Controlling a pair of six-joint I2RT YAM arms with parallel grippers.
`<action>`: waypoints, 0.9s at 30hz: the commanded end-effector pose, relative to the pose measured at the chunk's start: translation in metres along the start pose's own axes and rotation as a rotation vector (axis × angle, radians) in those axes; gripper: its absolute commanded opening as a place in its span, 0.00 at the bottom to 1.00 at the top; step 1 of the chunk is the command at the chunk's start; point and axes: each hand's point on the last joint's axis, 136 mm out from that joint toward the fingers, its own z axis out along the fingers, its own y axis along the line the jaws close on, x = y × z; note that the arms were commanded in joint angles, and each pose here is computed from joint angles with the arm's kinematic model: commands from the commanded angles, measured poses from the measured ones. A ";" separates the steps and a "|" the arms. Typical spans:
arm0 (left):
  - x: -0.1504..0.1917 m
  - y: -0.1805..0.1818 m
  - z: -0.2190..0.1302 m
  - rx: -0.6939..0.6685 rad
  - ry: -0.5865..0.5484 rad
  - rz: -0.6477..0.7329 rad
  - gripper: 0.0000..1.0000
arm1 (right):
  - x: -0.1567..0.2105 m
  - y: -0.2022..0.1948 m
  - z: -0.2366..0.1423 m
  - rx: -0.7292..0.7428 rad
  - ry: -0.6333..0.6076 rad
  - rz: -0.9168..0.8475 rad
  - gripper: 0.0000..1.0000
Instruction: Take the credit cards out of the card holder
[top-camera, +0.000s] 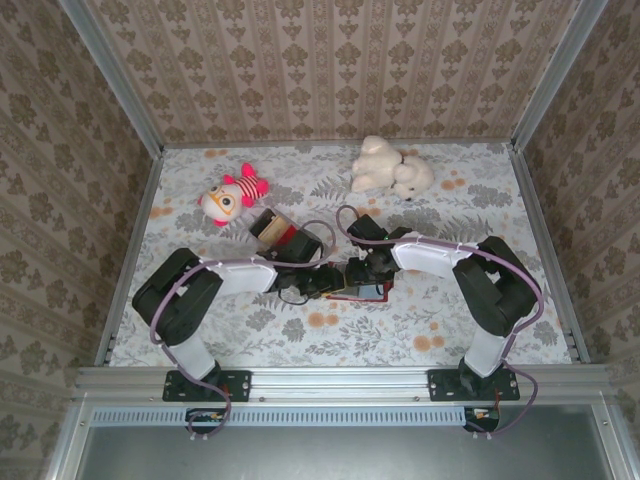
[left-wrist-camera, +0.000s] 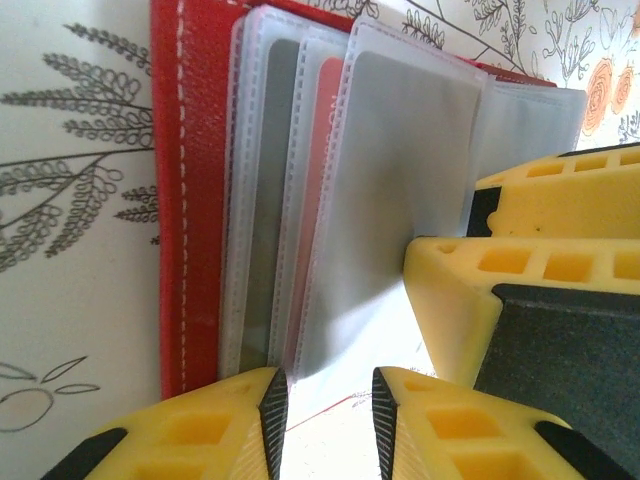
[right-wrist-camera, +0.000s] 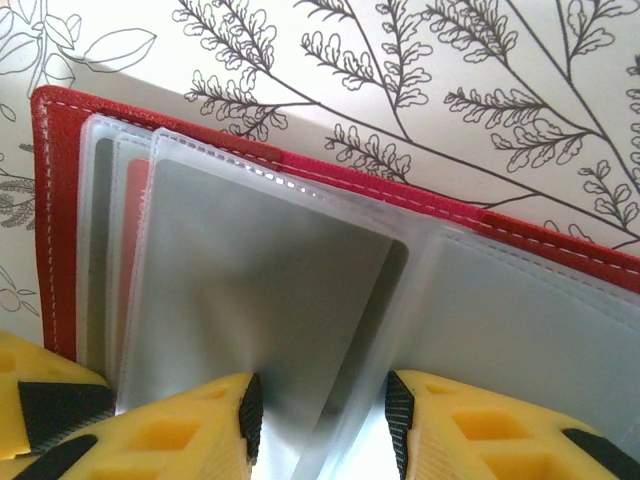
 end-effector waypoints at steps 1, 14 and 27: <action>0.007 0.007 0.007 -0.055 0.042 0.004 0.34 | 0.018 -0.014 0.009 0.032 0.058 0.026 0.41; 0.006 -0.012 0.007 0.044 0.055 0.035 0.35 | 0.016 -0.006 0.009 -0.075 0.039 0.073 0.40; -0.004 -0.029 -0.002 0.177 0.009 0.051 0.33 | 0.008 -0.003 -0.004 -0.165 -0.013 0.124 0.42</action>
